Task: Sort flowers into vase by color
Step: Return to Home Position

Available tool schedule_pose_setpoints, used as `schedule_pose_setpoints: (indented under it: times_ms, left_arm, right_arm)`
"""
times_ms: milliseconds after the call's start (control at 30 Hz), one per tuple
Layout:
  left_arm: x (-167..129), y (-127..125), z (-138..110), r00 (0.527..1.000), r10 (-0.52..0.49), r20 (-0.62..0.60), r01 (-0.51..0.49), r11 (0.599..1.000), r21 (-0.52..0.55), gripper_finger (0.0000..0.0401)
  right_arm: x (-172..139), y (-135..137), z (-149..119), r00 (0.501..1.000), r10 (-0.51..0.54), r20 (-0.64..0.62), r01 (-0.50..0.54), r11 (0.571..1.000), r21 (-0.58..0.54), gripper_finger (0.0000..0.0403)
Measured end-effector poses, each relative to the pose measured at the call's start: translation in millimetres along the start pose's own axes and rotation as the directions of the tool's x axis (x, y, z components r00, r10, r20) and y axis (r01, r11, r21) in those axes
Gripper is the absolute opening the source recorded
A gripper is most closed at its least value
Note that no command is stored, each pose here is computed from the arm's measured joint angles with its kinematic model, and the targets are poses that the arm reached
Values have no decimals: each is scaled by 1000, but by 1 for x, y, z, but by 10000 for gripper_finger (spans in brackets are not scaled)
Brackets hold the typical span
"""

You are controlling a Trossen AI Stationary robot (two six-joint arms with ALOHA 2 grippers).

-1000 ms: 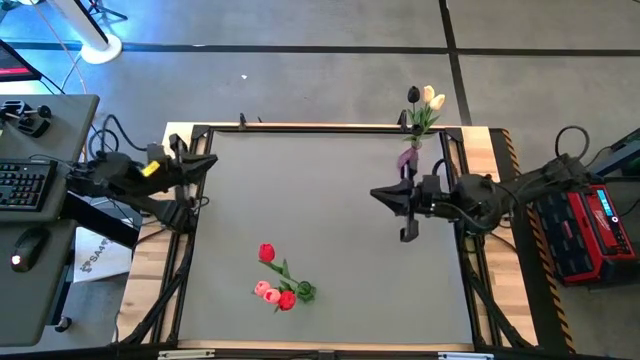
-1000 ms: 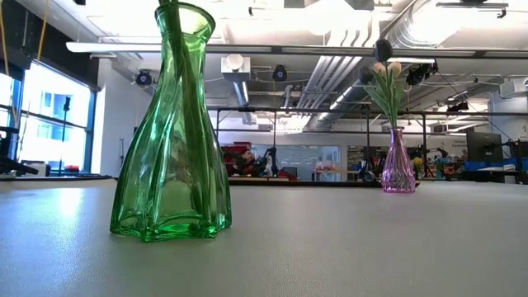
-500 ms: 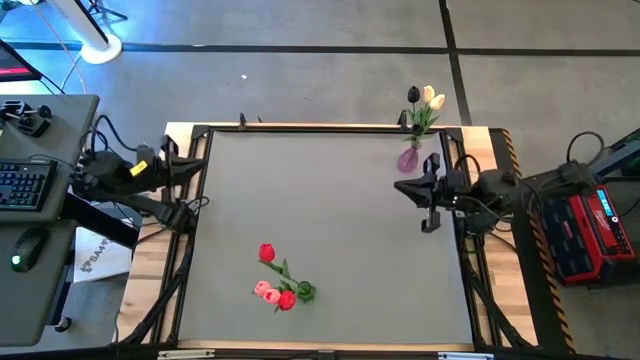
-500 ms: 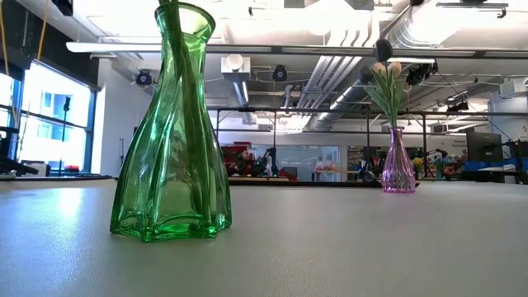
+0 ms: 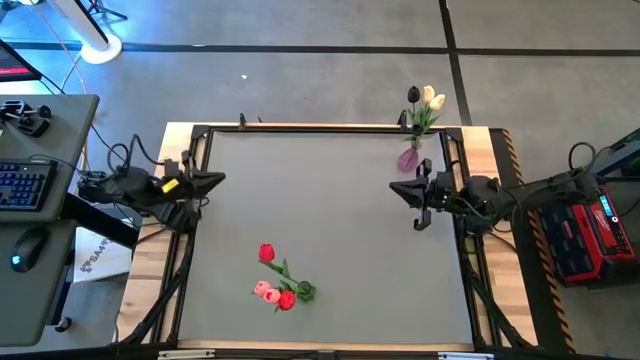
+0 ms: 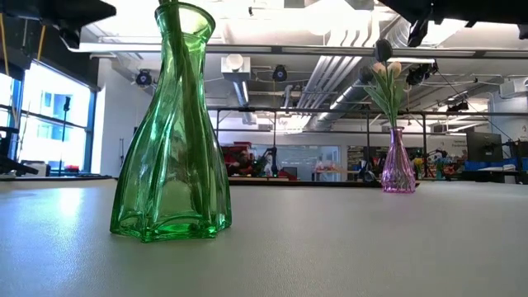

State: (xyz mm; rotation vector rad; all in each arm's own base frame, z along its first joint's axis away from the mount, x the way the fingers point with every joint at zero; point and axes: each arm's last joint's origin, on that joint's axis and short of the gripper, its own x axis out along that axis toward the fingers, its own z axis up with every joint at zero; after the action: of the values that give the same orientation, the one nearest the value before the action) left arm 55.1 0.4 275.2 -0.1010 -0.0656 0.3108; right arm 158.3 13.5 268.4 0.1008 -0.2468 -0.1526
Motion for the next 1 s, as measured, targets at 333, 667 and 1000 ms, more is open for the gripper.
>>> schedule_pose_setpoints:
  times_ms: [333,667,1000]
  left_arm:
    - [-19,13,22,995,54,85,-55,998,9,0]
    - [-9,8,0,998,61,27,-61,998,21,0]
    - [7,-1,-33,997,69,26,-68,997,-38,0]
  right_arm:
    - [-34,-20,15,997,-69,-30,68,997,-29,0]
    - [-45,-27,-4,997,-57,-43,58,998,9,0]
    - [-49,-29,-26,998,-56,36,53,995,85,0]
